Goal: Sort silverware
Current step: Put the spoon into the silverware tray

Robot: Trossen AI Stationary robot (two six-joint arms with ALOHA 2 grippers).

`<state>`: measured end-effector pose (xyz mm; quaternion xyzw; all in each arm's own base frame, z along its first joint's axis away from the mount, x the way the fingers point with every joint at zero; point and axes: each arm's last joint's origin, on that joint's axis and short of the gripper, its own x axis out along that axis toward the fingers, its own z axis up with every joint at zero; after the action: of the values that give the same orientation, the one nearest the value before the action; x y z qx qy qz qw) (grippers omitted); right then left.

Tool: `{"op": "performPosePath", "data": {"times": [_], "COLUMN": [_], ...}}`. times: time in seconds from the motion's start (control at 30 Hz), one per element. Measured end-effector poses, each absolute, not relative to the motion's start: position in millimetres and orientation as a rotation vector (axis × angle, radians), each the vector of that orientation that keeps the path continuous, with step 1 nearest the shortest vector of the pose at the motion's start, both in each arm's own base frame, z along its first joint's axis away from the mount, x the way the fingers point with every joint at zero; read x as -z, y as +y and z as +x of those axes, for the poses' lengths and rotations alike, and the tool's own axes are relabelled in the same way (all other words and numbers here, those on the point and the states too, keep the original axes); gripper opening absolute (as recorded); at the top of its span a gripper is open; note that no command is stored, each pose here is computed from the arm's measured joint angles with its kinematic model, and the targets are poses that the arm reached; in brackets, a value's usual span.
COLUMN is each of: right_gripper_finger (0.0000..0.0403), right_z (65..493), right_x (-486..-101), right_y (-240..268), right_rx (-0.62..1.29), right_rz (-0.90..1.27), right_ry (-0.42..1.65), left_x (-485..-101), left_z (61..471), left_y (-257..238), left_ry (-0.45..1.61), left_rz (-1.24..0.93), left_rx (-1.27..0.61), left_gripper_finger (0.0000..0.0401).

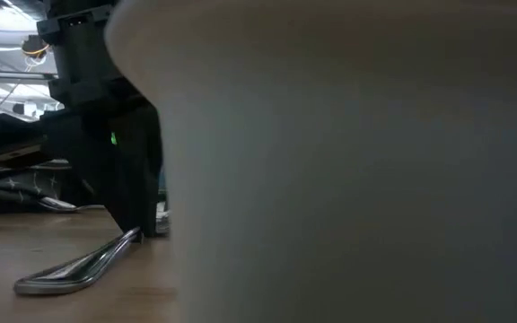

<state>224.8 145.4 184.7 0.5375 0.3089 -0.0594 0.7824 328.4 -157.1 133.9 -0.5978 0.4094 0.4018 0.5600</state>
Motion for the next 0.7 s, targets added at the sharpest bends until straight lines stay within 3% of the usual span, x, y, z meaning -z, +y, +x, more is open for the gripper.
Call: {"op": "performPosePath", "data": {"times": [0.33,0.7], "right_gripper_finger": [0.0115,0.0115], "right_z": [224,200], "right_x": [-186,-215], "right_y": [146,128], "right_rx": [0.106,0.094], "right_rz": [1.155,1.074], "right_ry": [0.680,0.676], "left_x": [-146,-211], "left_z": [323,323], "left_y": [-155,-153], "left_ry": [0.999,0.830], "left_rz": [-1.340,-1.445], "left_rx": [-0.879,-0.593], "left_gripper_finger": [0.0003,0.0000]}}
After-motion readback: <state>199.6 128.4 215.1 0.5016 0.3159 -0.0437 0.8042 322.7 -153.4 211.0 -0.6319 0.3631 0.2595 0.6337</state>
